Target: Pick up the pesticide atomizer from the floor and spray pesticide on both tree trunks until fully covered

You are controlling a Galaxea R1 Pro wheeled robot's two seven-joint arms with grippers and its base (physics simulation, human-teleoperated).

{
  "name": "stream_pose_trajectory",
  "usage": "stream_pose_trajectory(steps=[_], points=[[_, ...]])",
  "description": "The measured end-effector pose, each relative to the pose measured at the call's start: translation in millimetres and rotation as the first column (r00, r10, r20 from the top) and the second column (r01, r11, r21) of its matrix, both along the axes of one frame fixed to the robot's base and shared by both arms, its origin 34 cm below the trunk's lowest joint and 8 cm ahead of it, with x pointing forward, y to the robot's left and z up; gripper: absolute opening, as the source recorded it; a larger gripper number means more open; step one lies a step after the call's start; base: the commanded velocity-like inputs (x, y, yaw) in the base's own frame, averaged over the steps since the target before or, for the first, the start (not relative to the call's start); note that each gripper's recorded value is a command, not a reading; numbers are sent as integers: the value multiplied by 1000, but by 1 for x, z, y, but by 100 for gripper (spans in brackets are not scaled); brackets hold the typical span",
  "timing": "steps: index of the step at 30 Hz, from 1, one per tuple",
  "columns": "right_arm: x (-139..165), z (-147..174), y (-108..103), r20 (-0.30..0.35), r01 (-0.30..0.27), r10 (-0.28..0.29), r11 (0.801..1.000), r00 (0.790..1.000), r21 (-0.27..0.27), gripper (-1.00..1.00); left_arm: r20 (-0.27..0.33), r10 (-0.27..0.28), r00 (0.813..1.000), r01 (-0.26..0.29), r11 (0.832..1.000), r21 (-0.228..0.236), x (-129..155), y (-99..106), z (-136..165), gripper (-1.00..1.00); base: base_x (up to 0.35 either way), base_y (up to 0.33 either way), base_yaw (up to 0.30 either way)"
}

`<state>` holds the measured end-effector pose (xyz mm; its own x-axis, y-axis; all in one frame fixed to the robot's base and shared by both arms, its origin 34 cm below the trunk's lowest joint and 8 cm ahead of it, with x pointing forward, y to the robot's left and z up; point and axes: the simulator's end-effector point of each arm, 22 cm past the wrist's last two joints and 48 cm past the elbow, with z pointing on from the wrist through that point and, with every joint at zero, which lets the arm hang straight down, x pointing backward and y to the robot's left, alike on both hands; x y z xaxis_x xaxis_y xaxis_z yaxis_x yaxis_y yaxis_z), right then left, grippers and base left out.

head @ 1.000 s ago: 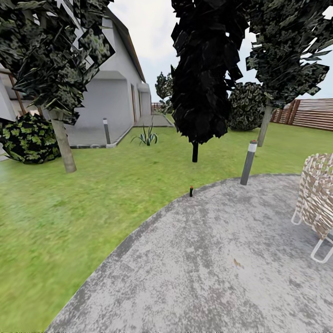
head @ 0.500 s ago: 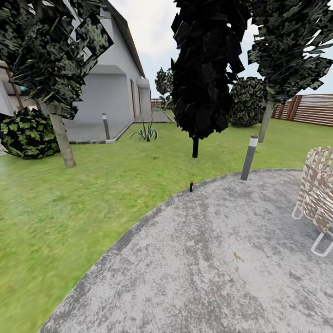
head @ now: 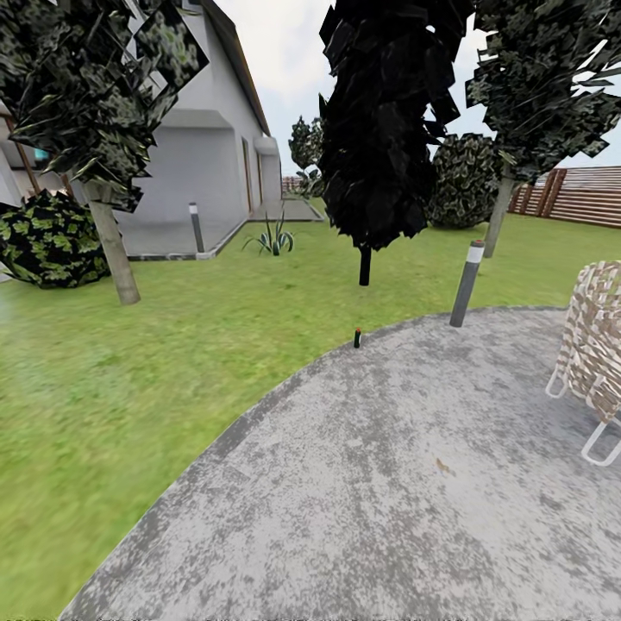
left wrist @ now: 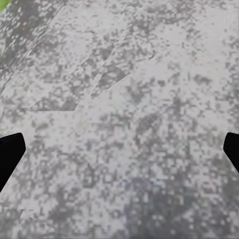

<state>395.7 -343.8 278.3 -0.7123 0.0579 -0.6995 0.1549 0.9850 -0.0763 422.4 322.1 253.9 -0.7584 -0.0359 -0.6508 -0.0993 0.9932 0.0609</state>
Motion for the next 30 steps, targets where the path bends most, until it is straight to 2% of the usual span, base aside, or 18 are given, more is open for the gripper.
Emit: stream_pose_trajectory(steps=[13, 30], points=[[-13, -35, 0, -19, 0, 0, 1000, 1000, 0, 100, -18, 1, 1000, -1, 1000, 0, -13, 0, -35, 100, 0, 0, 0], [-17, -39, 0, -34, 0, 0, 1000, 999, 0, 100, -34, 4, 999, -4, 1000, 0, -18, 1, -40, 100, 17, 0, 0]])
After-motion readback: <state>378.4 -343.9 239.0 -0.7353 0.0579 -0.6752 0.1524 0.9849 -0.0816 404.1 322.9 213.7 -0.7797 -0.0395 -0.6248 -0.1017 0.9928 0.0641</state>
